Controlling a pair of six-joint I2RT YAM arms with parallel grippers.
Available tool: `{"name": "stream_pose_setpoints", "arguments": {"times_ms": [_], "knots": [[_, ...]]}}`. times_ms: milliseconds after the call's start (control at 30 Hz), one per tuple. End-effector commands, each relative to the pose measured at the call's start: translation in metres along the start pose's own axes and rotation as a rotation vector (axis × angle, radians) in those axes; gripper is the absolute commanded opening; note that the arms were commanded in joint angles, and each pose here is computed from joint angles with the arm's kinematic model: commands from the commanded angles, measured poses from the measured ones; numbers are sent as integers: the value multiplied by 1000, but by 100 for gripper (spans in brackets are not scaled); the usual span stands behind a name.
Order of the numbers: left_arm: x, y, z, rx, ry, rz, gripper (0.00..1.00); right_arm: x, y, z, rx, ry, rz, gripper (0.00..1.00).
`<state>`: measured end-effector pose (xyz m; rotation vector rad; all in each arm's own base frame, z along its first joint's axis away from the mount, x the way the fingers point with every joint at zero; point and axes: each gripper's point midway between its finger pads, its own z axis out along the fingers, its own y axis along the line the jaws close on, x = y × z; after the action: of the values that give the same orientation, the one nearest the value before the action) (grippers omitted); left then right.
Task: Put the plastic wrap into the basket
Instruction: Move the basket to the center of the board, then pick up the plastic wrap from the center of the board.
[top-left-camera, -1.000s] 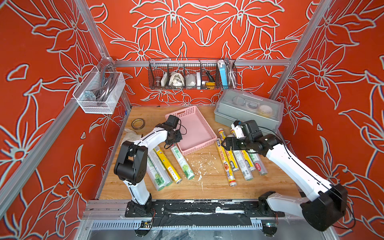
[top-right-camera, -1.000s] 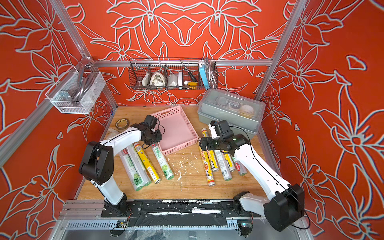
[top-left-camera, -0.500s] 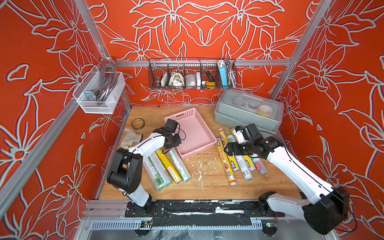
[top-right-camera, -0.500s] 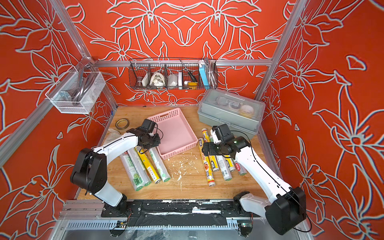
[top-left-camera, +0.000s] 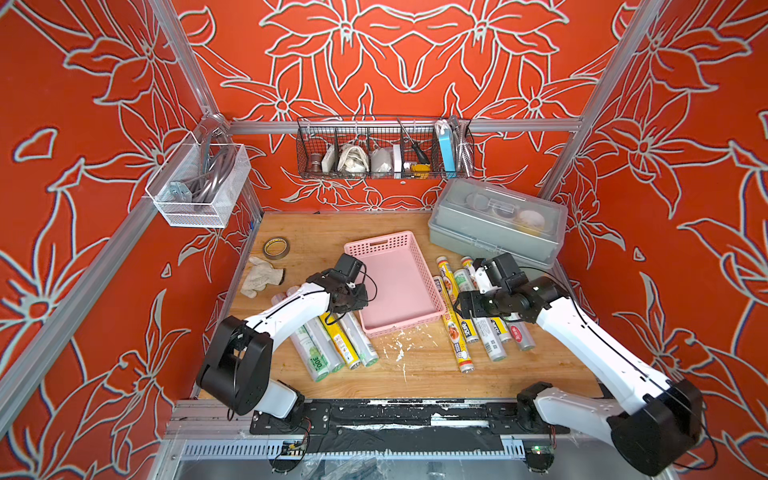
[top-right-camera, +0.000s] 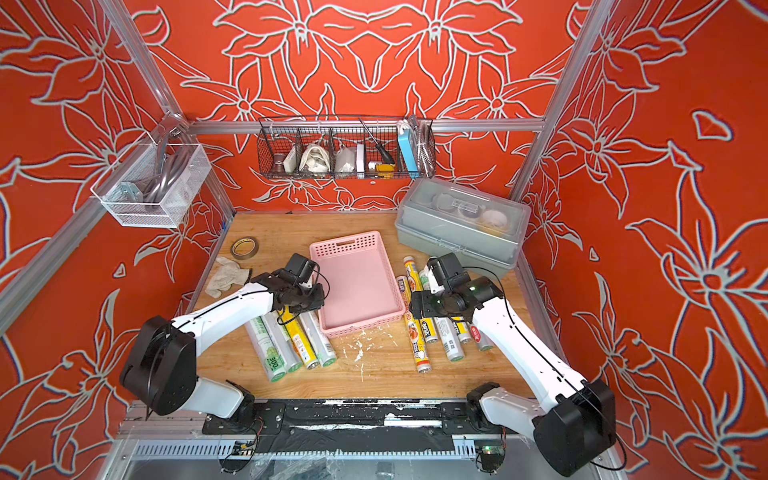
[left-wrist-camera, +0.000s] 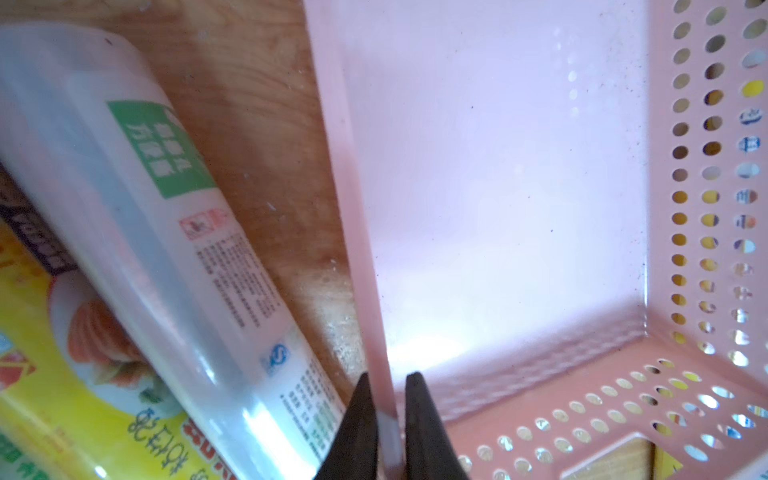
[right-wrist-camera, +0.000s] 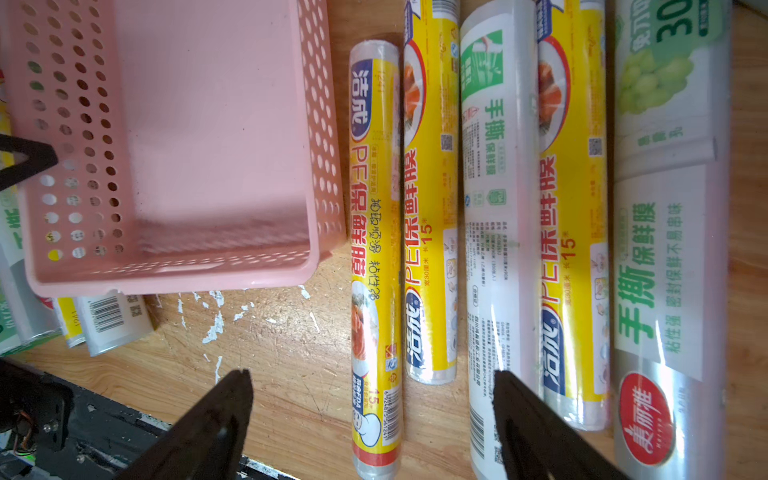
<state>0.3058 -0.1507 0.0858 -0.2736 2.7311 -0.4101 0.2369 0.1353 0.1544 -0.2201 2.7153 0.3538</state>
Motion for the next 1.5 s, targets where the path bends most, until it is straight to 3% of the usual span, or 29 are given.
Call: {"name": "stream_pose_setpoints", "arguments": {"times_ms": [0, 133, 500, 567, 633, 700, 767, 1033, 1233, 1467], "knots": [[17, -3, -10, 20, 25, 15, 15, 14, -11, 6, 54, 37, -15, 86], [28, -1, -17, 30, 28, 21, 16, 19, -17, 15, 80, 62, -15, 80], [55, -3, -22, 70, 77, 66, 19, 18, -27, 34, 138, 89, 12, 74], [59, -4, -21, 71, 92, 76, 27, 15, -24, 33, 121, 76, 17, 74], [56, 1, -24, 39, 81, 76, 41, 12, -16, 31, 79, 62, 13, 74], [48, 10, -34, -17, 40, 65, 54, 8, -10, 28, 49, 49, 8, 74], [39, 16, -47, -56, -10, 53, 60, 6, -7, 26, 34, 43, 1, 74], [11, 48, -83, -118, -158, -89, 61, -1, -1, 19, 13, 32, -9, 74], [3, 68, -71, -123, -123, -210, 61, -3, 2, 15, 0, 24, -12, 74], [7, 81, -47, -157, -66, -262, 58, -2, 3, 13, -6, 21, -14, 74]]}}
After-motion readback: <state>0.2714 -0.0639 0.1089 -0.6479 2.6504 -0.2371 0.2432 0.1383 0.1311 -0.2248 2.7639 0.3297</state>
